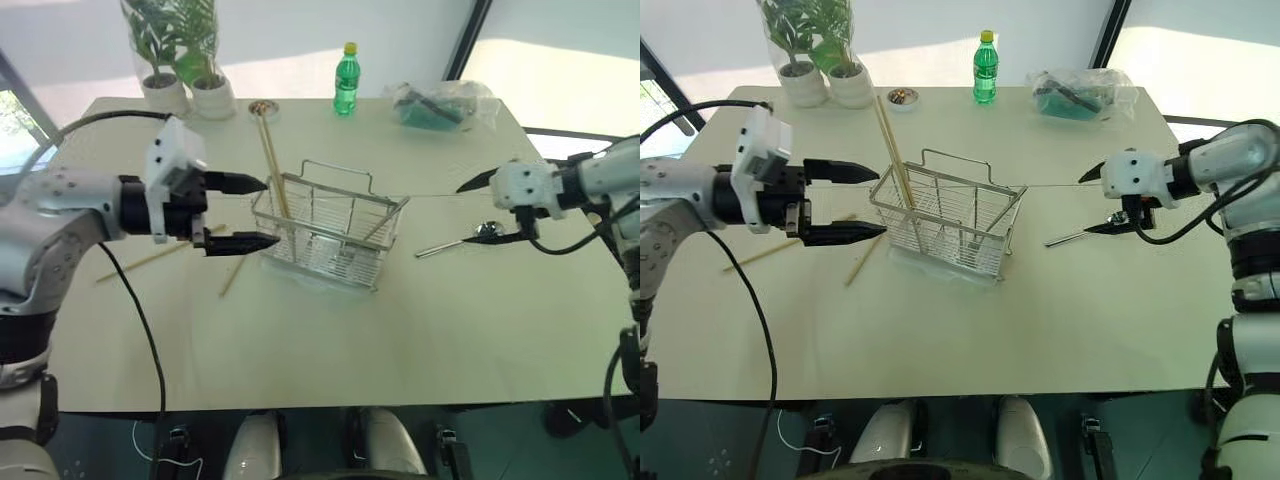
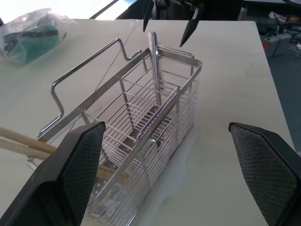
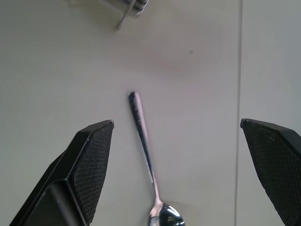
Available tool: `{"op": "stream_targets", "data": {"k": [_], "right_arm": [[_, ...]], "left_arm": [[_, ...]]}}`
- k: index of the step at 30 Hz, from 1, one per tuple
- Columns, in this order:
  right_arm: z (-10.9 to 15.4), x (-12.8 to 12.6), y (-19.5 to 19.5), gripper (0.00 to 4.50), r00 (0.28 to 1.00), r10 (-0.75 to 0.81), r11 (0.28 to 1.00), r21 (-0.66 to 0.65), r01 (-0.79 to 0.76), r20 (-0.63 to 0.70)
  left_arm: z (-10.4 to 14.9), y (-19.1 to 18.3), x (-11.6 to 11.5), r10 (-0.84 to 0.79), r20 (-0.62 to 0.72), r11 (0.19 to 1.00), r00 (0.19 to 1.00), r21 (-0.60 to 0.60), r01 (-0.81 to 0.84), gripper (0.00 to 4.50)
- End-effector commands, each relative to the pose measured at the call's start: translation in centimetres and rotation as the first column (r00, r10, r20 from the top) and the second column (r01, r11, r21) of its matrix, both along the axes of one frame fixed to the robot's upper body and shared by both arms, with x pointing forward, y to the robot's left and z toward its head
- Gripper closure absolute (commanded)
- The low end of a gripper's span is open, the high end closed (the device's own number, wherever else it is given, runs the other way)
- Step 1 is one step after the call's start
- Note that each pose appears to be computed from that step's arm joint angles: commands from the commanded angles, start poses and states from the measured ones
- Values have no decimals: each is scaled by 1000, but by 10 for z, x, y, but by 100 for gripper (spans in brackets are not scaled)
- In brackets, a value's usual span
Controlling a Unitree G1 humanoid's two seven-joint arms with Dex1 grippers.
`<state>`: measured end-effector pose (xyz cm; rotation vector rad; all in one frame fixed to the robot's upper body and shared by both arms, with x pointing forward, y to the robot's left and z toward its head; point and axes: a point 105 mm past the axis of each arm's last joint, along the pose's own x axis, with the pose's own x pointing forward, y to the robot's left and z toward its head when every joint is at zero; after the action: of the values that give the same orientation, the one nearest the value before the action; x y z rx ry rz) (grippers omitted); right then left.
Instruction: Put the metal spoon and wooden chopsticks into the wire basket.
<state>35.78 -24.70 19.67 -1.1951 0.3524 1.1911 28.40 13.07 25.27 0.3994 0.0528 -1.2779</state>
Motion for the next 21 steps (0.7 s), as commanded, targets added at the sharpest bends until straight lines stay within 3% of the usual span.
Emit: {"op": "stream_targets", "data": {"k": [1,9,21], "right_arm": [[1,6,0,3,1000,27,998,-63,-26,6],[-12,41,21,3,998,-61,994,-86,63,30],[-41,50,23,3,992,-124,975,-187,123,7]], "left_arm": [[11,-6,-1,-34,41,999,999,-6,34,5],[7,-16,-4,-86,34,996,996,13,86,5],[14,-19,-12,-69,7,998,998,-6,69,5]]}}
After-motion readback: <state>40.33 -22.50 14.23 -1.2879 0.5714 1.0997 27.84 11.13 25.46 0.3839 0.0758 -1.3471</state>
